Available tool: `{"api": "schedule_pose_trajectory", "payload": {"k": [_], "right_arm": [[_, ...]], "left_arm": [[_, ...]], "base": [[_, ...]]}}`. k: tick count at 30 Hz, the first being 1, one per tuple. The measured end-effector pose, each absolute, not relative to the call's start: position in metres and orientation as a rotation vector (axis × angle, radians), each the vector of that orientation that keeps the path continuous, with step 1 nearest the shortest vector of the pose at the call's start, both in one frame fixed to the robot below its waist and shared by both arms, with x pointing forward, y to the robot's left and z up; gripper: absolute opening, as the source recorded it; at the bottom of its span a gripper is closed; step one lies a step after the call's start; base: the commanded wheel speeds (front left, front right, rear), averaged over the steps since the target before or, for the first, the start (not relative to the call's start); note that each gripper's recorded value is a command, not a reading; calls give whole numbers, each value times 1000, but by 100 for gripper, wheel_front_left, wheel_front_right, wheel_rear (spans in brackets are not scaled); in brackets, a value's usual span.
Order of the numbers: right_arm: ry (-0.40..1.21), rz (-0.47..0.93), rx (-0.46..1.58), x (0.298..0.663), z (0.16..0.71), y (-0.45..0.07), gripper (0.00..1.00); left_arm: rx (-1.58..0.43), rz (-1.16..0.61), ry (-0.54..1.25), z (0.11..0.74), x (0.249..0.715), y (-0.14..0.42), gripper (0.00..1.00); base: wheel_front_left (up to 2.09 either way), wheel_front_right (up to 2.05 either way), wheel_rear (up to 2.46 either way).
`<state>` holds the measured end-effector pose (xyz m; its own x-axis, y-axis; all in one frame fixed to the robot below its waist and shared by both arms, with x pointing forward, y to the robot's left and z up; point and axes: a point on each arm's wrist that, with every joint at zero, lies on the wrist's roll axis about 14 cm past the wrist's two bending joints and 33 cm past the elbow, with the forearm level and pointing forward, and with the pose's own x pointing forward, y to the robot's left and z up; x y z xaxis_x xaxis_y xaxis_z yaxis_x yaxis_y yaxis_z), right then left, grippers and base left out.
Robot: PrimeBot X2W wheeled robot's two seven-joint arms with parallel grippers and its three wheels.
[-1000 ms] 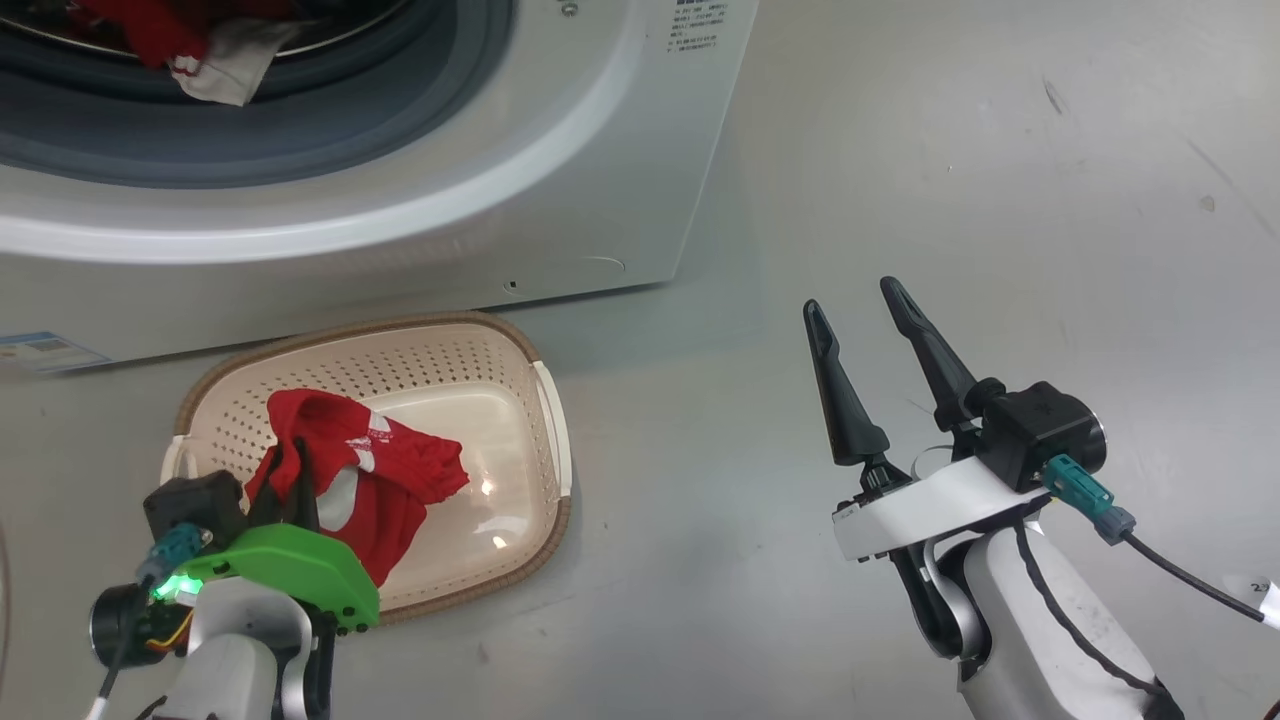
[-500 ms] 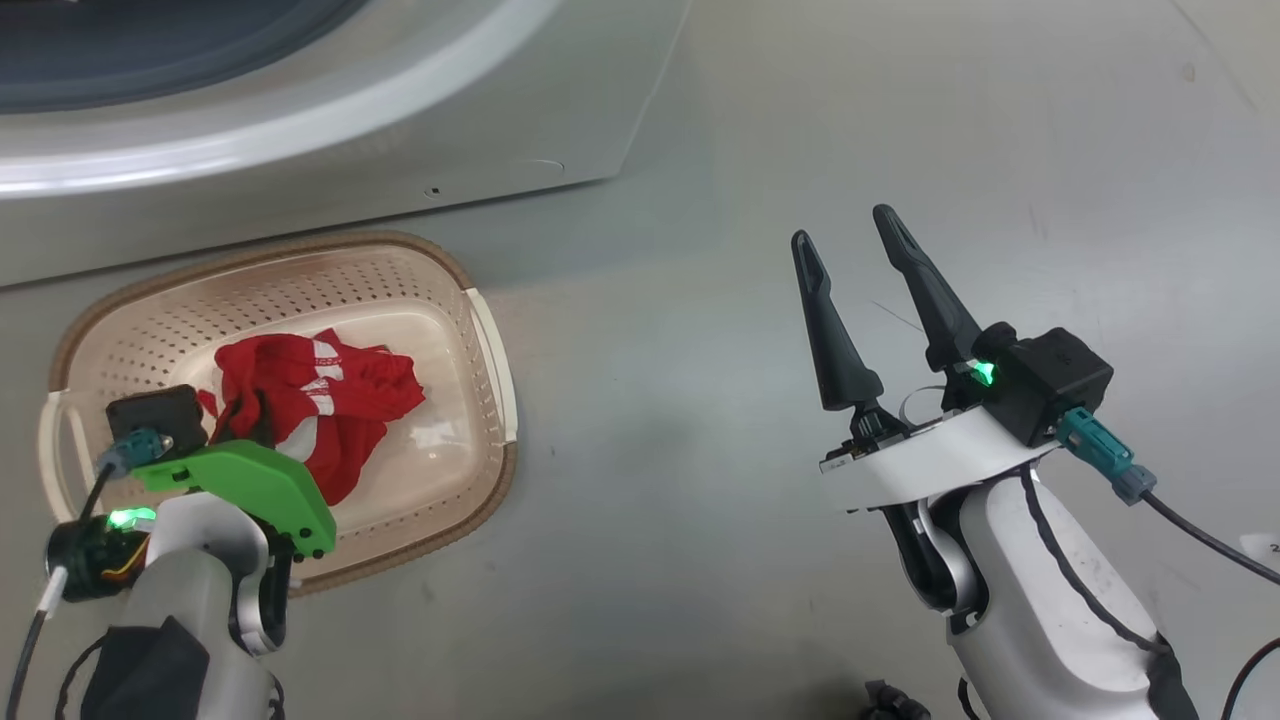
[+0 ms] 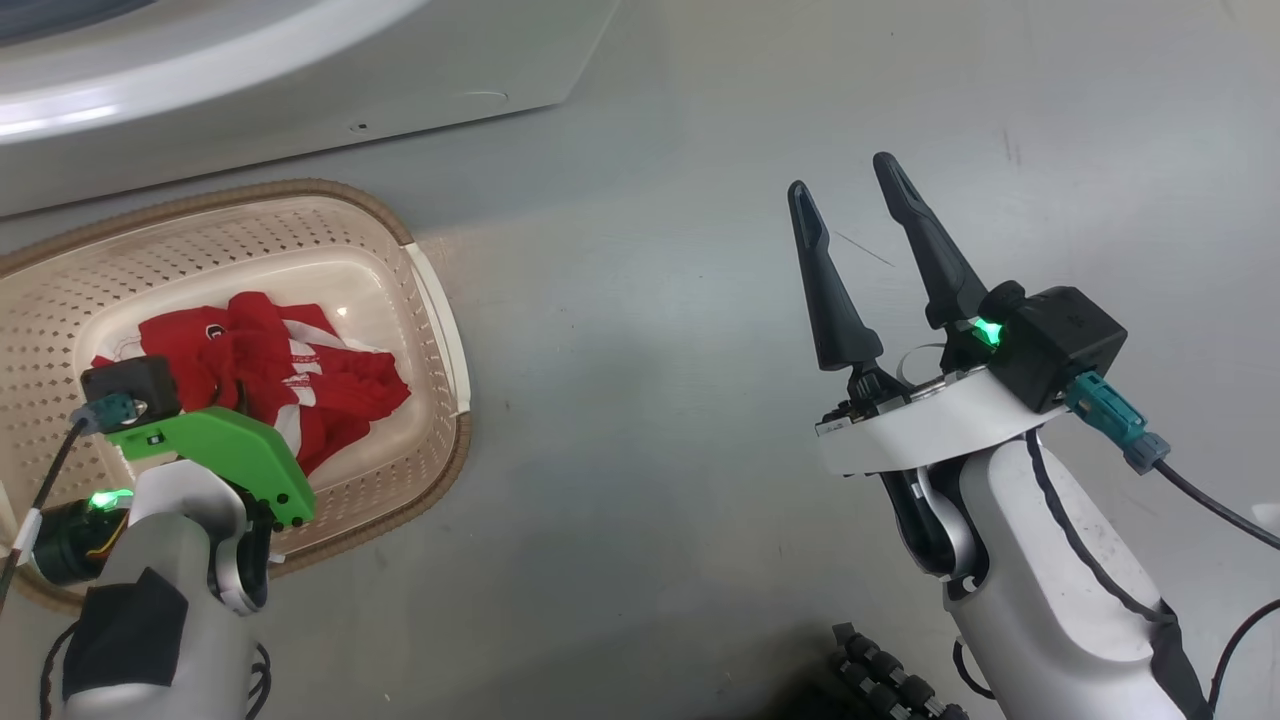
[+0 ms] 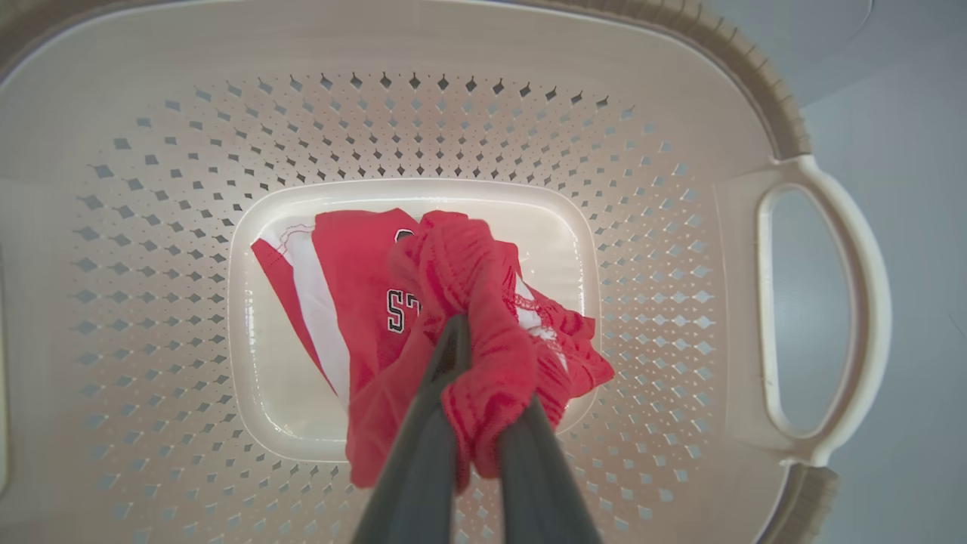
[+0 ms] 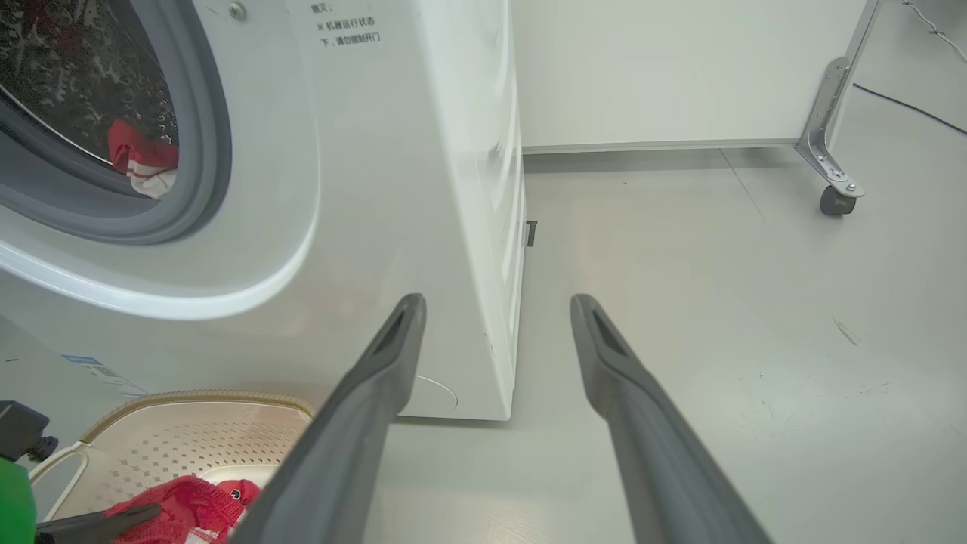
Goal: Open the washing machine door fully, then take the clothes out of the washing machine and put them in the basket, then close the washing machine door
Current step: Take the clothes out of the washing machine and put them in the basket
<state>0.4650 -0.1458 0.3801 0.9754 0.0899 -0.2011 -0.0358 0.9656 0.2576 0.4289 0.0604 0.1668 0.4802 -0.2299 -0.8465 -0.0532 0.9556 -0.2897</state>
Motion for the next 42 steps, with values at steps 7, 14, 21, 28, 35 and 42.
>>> {"api": "schedule_pose_trajectory", "payload": {"k": [7, 14, 21, 28, 35, 42], "right_arm": [[223, 63, 253, 466, 376, -146, 100], [219, 63, 257, 466, 379, -146, 100], [207, 59, 254, 466, 386, -148, 100], [196, 65, 254, 463, 394, -145, 100], [186, 48, 240, 452, 403, -150, 100], [175, 43, 251, 439, 413, -148, 100]], "left_arm": [[-310, -102, 1091, 158, 428, 58, 98], [-322, -81, 1061, 162, 431, 61, 100], [-339, -69, 966, 181, 439, 63, 100], [-327, -88, 834, 208, 454, 68, 100], [-319, -109, 676, 249, 469, 71, 100], [-312, -153, 543, 297, 478, 69, 100]], "base": [[0, 0, 0], [0, 0, 0], [0, 0, 0], [0, 0, 0], [0, 0, 0], [0, 0, 0]]}}
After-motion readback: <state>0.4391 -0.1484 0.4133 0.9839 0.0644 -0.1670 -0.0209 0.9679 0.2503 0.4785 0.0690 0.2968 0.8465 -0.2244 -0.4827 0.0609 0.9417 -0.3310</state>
